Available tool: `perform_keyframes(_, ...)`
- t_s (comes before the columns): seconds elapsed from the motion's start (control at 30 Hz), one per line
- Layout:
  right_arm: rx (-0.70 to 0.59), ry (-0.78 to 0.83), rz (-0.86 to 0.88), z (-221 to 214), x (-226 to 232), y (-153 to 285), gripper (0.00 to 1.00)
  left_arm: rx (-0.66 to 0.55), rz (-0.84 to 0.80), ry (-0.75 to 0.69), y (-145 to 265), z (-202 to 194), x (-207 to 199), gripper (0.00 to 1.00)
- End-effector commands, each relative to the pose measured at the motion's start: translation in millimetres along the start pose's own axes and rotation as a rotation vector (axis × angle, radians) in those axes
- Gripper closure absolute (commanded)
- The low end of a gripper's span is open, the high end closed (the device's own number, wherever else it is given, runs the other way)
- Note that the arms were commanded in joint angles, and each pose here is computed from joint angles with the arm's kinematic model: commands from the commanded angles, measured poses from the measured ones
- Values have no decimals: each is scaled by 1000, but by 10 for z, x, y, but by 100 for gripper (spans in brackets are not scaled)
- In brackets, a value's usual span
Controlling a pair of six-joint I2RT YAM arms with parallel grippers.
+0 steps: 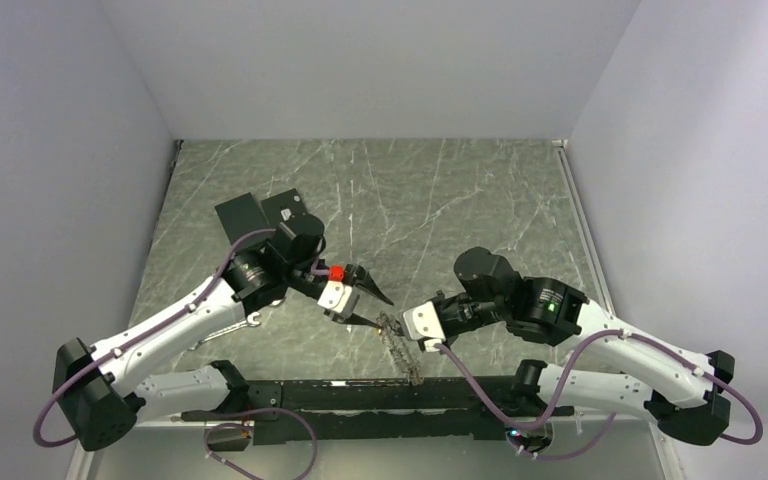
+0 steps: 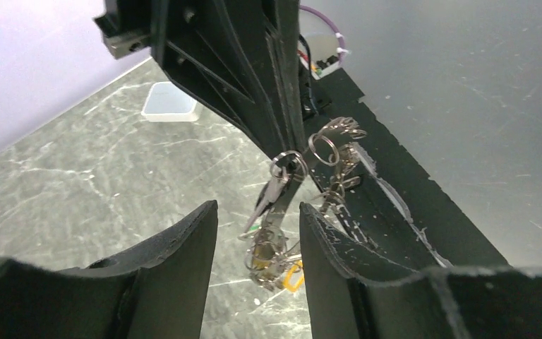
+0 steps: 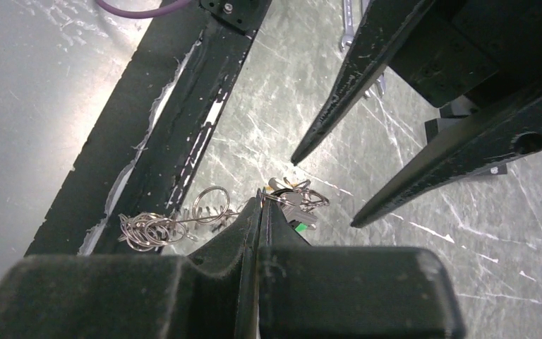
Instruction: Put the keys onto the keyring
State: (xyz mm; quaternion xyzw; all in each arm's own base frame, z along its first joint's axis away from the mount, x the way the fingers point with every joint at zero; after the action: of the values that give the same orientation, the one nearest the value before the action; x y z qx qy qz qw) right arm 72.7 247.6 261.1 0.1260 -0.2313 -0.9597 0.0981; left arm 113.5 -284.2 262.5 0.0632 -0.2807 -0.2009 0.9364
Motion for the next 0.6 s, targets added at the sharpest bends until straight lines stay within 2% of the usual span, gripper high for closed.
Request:
perform_keyframes(0.0, -96, 70, -26, 216, -41, 37, 100, -92, -81, -9, -32, 161, -40, 49)
perform_keyframes(0.27, -98, 69, -33, 203, -44, 28, 100, -136, -152, -2, -105, 170, -20, 49)
perform_keyframes(0.57, -93, 68, -46, 193, -62, 31, 100, -162, -223, 20, -199, 161, 5, 55)
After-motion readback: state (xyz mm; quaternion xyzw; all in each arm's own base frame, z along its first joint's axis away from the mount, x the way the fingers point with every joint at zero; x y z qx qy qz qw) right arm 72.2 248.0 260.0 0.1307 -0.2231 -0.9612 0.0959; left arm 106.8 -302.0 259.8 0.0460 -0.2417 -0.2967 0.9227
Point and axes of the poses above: each gripper's point midway between its finger pads, its own y axis back along the fingers, its own x axis along the line the jaws close on, z = x × y, the point moved 3 cm from there along y, back along the fingers, and after that the axes turned 12 degrees about -y, right-handed, at the moved point
